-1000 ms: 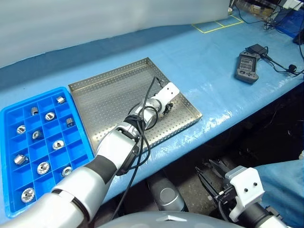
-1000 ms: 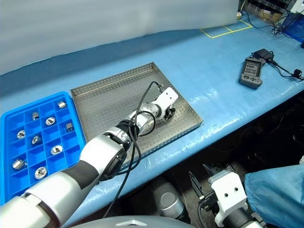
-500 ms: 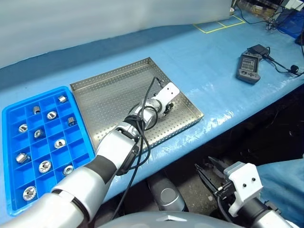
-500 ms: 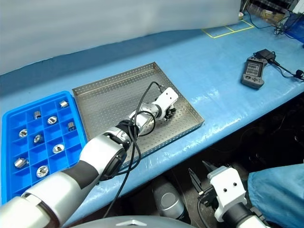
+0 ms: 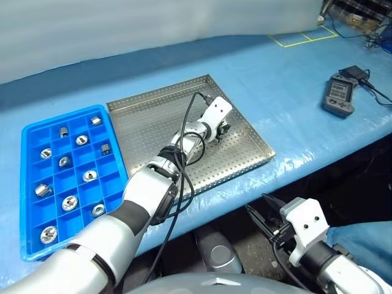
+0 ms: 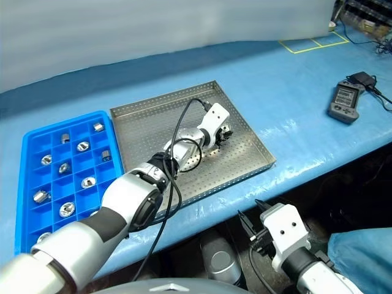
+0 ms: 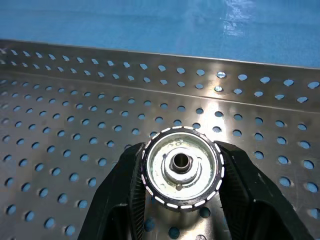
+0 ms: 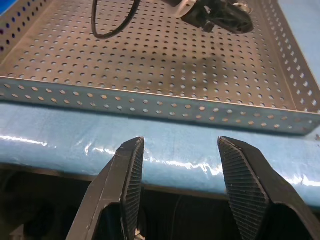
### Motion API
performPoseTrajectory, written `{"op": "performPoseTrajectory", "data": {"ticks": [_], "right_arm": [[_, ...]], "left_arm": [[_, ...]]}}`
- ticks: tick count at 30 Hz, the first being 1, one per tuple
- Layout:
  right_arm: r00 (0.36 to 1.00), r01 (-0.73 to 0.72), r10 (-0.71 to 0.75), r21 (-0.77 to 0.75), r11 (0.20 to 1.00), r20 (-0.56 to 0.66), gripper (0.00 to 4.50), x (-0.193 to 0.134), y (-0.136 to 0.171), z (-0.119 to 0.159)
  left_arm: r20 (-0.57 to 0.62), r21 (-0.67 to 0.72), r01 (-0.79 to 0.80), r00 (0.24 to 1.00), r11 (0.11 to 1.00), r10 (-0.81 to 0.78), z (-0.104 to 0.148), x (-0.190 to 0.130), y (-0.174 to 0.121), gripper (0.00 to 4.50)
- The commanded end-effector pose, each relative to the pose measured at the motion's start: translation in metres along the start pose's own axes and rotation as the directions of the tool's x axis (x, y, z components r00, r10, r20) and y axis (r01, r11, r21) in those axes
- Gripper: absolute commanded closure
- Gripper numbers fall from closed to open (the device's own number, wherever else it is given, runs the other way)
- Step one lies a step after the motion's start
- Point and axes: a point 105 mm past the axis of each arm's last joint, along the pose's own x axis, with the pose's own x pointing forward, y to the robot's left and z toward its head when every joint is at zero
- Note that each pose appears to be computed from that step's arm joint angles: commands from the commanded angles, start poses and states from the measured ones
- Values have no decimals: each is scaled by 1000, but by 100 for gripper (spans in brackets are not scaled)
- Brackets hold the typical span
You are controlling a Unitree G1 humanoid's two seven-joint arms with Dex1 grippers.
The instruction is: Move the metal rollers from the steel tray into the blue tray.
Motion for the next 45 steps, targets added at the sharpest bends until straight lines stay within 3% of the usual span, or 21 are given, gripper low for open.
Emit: {"op": "performPoseTrajectory", "data": {"ticks": [1, 7, 10, 14, 19, 25, 31, 39, 45], "right_arm": [[997, -43, 45, -29, 999, 66, 205, 4, 2, 19], [957, -247, 256, -79, 966, 136, 205, 17, 22, 38], [944, -270, 285, -106, 957, 167, 205, 70, 7, 45], [918, -333, 349, -111, 936, 188, 205, 100, 4, 52], [875, -428, 449, -140, 893, 183, 205, 115, 12, 56], [850, -471, 495, -163, 867, 179, 205, 122, 16, 57], [837, -491, 518, -175, 853, 175, 205, 124, 18, 58], [856, -461, 488, -176, 870, 170, 205, 121, 12, 55], [864, -447, 472, -163, 879, 174, 205, 120, 12, 53]], "left_arm": [[164, -9, 36, 986, 999, -34, 38, -3, -7, 278], [272, 28, 10, 962, 1000, -18, 50, -46, 6, 278], [246, 81, -41, 969, 996, 20, 36, -74, 10, 278], [213, 95, -114, 973, 989, 91, 22, -113, 17, 278], [192, 106, -208, 964, 972, 186, 17, -155, 25, 278], [215, 98, -279, 943, 955, 253, 27, -181, 29, 278], [173, 104, -245, 959, 964, 225, 20, -196, 22, 278], [-12, 49, -194, 981, 980, 195, -29, -195, 20, 278], [-59, 5, -182, 981, 983, 182, -47, -184, 24, 278]]}}
